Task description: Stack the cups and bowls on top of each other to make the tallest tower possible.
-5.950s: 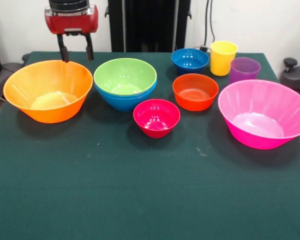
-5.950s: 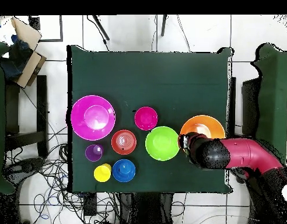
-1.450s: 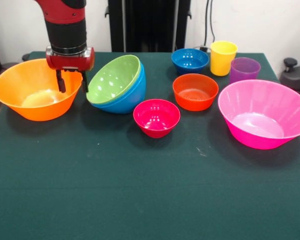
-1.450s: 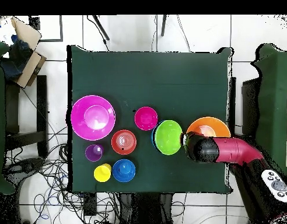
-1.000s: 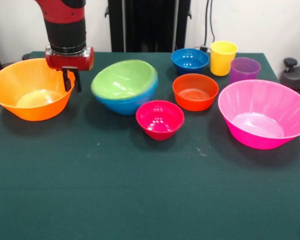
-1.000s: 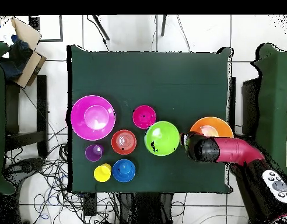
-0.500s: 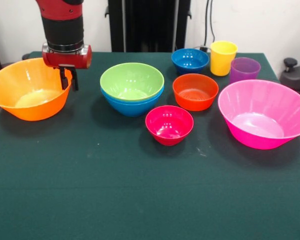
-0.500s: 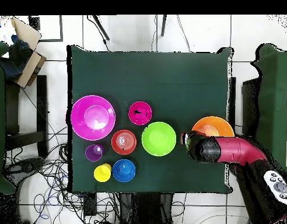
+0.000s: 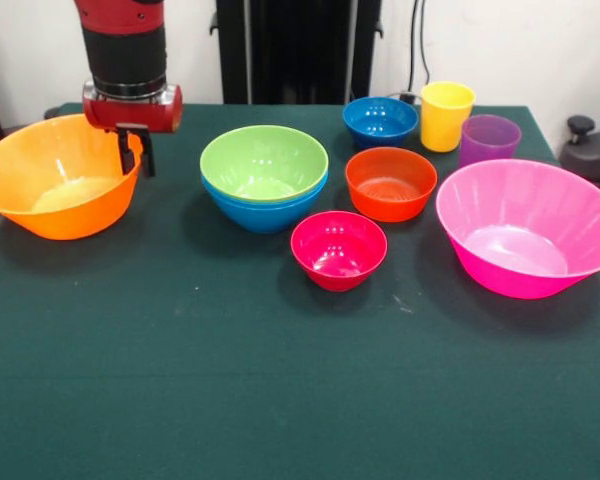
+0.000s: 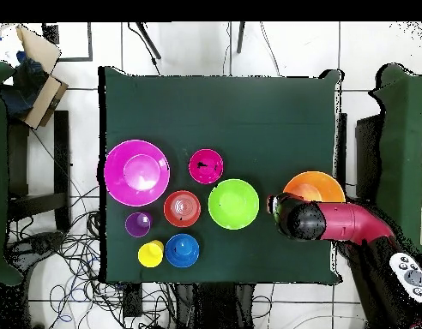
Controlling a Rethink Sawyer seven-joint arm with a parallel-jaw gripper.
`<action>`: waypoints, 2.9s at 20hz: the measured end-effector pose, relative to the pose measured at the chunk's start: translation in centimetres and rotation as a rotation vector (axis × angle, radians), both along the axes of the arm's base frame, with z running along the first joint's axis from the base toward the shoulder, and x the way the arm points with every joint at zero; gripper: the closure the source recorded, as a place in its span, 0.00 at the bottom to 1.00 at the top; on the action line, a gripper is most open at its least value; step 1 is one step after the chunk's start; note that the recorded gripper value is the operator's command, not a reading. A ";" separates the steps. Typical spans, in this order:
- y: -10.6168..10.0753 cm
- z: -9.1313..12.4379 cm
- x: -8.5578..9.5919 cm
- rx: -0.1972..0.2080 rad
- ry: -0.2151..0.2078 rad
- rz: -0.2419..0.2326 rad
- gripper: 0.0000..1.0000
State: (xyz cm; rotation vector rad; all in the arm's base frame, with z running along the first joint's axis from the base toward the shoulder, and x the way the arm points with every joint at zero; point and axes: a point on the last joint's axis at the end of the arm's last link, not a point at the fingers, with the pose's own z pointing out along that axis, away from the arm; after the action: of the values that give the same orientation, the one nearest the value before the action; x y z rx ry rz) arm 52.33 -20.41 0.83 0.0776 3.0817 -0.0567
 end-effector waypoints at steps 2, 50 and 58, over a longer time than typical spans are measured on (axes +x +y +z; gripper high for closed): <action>0.0 0.7 -0.1 -0.005 -0.002 -0.002 1.00; 10.7 15.8 -0.5 -0.014 0.022 -0.054 1.00; 13.9 15.9 0.0 -0.016 0.022 0.007 1.00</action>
State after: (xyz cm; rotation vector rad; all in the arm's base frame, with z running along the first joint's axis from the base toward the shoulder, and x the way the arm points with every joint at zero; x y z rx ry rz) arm 52.32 -6.54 16.69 0.0659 3.1027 -0.0826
